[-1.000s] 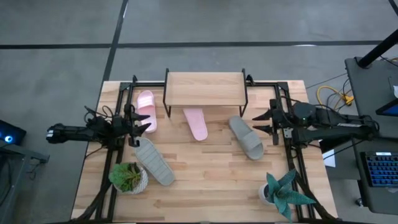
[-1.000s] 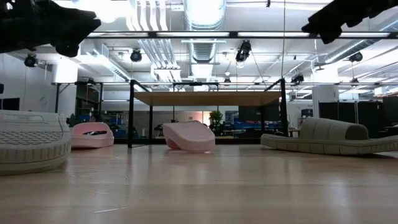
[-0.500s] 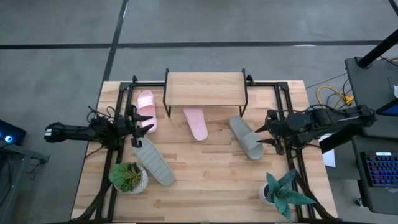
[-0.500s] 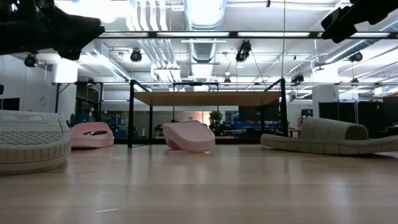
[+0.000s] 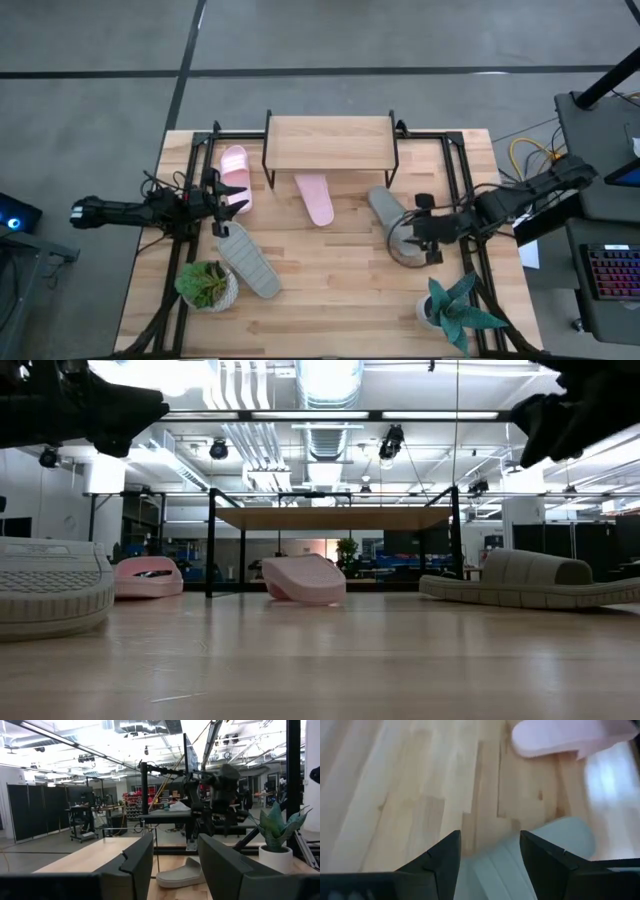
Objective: Pick and place slides into the shelf
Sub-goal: Put the right gray slide on the shelf
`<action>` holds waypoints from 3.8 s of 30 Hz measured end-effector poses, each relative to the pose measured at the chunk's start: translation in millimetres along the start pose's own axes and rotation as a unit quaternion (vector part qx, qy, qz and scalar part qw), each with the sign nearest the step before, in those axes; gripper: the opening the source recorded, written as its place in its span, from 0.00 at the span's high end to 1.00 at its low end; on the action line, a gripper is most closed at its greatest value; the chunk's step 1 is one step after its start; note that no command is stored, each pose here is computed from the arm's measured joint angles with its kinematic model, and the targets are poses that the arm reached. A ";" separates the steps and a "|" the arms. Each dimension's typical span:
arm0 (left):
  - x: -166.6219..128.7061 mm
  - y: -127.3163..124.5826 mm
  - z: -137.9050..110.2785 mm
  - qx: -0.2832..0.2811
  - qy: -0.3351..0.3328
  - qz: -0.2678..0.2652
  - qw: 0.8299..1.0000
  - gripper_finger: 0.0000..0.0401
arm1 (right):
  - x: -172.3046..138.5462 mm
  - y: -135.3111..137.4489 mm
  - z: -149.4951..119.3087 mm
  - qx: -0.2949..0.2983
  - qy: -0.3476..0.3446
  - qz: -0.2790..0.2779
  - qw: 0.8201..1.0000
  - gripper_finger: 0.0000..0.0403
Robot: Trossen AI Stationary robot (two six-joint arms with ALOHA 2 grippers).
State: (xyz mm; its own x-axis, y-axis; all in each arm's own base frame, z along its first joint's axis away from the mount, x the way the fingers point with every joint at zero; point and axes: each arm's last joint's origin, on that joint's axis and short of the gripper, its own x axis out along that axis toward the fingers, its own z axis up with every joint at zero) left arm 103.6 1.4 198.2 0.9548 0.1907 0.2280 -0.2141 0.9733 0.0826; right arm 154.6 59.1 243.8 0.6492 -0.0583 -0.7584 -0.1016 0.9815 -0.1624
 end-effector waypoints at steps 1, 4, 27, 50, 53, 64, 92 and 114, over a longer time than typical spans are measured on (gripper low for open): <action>0.0 0.0 -0.2 0.000 0.001 0.000 1.000 0.65 | 3.6 2.2 0.1 -0.005 0.010 0.000 1.000 0.52; -0.1 0.0 0.0 0.000 0.000 0.000 1.000 0.65 | 13.7 7.8 0.1 -0.019 0.036 0.003 0.999 0.52; 0.8 -0.4 -1.6 -0.001 0.008 -0.001 1.000 0.65 | 63.0 32.5 -9.2 -0.098 0.170 -0.069 0.978 0.52; 3.5 -1.7 -5.7 0.003 0.027 -0.004 1.000 0.65 | 96.6 51.8 -26.1 -0.157 0.228 -0.195 0.941 0.52; 3.4 -1.7 -5.5 0.003 0.026 -0.004 1.000 0.65 | 100.6 52.8 -28.3 -0.162 0.235 -0.202 0.937 0.52; 4.1 -2.0 -6.7 0.004 0.032 -0.005 0.999 0.65 | 108.1 52.6 -33.7 -0.132 0.232 -0.261 0.928 0.64; 5.0 -2.6 -8.1 0.006 0.038 -0.009 0.999 0.65 | 78.1 54.1 25.0 -0.041 0.138 -0.268 0.953 0.97; 8.8 -10.0 -9.8 0.008 0.032 -0.112 0.993 0.65 | -37.9 30.8 130.6 -0.026 -0.142 -0.189 0.971 0.97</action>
State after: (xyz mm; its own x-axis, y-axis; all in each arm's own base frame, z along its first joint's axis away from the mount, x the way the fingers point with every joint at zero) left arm 116.1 -5.3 189.9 0.9899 -0.0218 0.1401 0.0019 0.9901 0.1403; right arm 225.3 115.4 350.0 0.8287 -0.3520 -0.4351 0.1513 0.8894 -0.4314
